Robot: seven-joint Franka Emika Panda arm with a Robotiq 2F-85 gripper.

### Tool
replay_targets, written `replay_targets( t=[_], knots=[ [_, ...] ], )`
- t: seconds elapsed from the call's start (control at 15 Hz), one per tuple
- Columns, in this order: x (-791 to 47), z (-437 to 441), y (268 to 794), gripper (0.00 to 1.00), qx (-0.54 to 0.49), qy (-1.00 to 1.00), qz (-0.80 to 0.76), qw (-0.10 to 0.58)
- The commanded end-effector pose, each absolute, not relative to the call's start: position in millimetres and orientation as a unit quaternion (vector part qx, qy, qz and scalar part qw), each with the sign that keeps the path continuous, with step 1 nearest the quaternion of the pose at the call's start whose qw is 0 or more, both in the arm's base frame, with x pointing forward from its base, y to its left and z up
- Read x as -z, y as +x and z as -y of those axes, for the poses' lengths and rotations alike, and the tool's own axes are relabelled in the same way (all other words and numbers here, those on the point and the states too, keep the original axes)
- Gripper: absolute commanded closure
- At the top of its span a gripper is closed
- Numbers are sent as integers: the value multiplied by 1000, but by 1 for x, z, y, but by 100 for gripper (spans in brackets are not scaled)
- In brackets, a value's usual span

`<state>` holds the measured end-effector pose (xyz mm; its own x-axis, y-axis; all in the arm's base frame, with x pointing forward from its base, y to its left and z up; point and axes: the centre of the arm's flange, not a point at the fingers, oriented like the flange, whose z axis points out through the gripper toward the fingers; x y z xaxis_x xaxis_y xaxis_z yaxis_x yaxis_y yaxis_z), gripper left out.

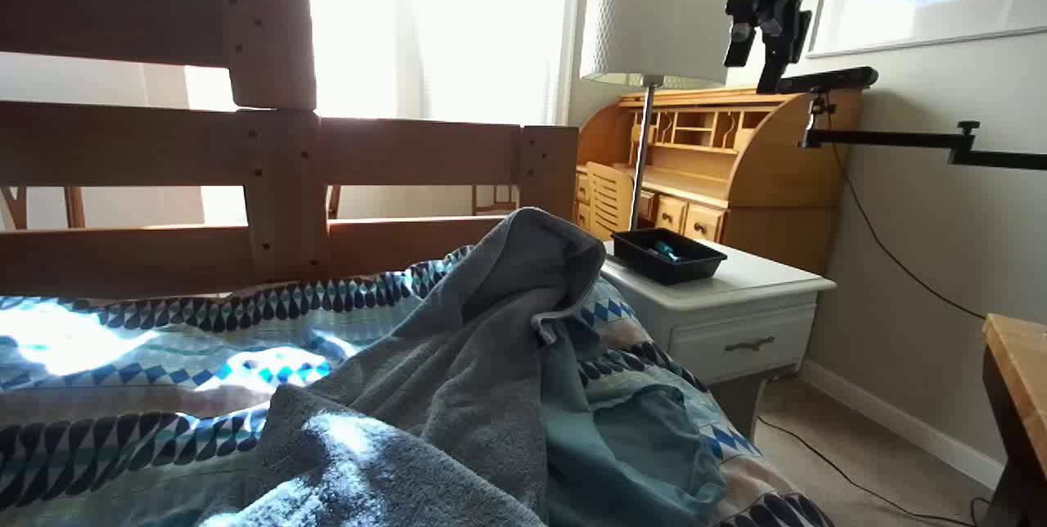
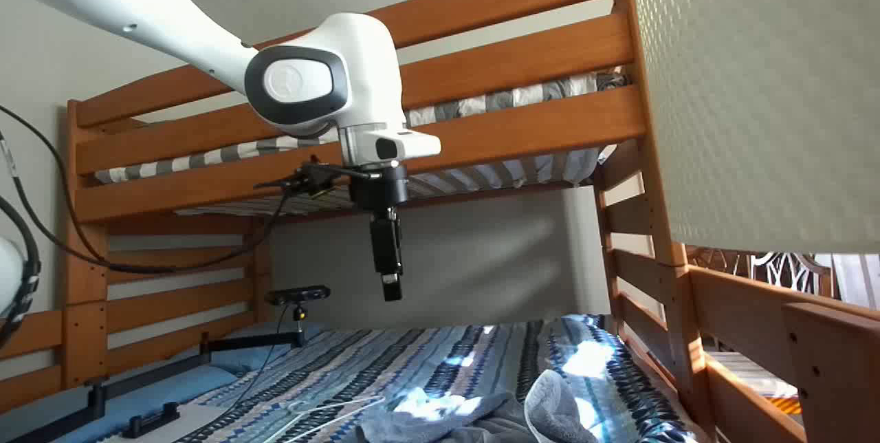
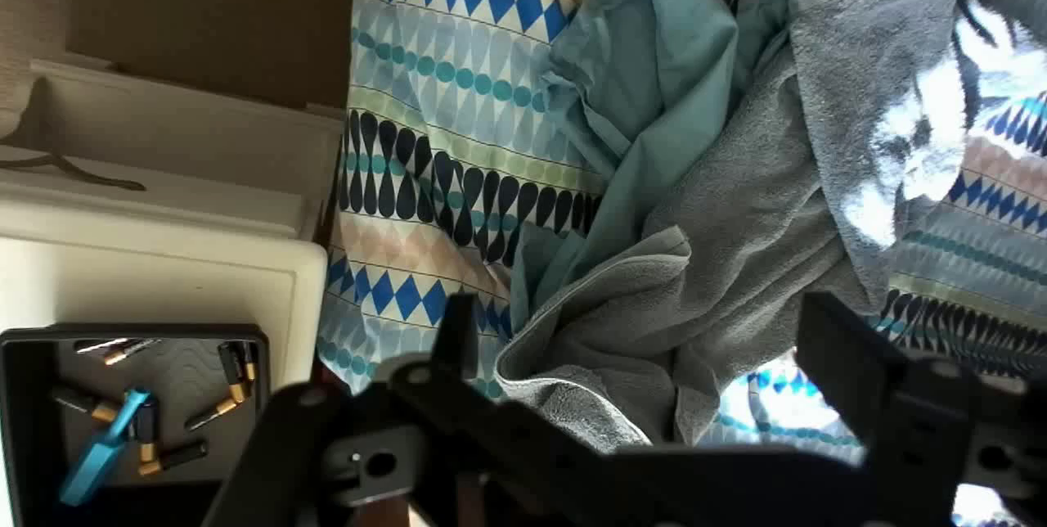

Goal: Take the blue object out of the black box.

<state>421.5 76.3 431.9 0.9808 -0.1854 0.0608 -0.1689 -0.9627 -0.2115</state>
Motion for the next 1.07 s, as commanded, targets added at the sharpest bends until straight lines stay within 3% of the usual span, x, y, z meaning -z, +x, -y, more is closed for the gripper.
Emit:
replay_targets(
  t=[0.0,0.47,1.0],
  knots=[
    [-432,-76,421,0,40,-990,-89,103],
    [-432,-76,421,0,40,-990,-89,103],
    [-391,-61,491,0,41,-984,-142,103]
  ],
)
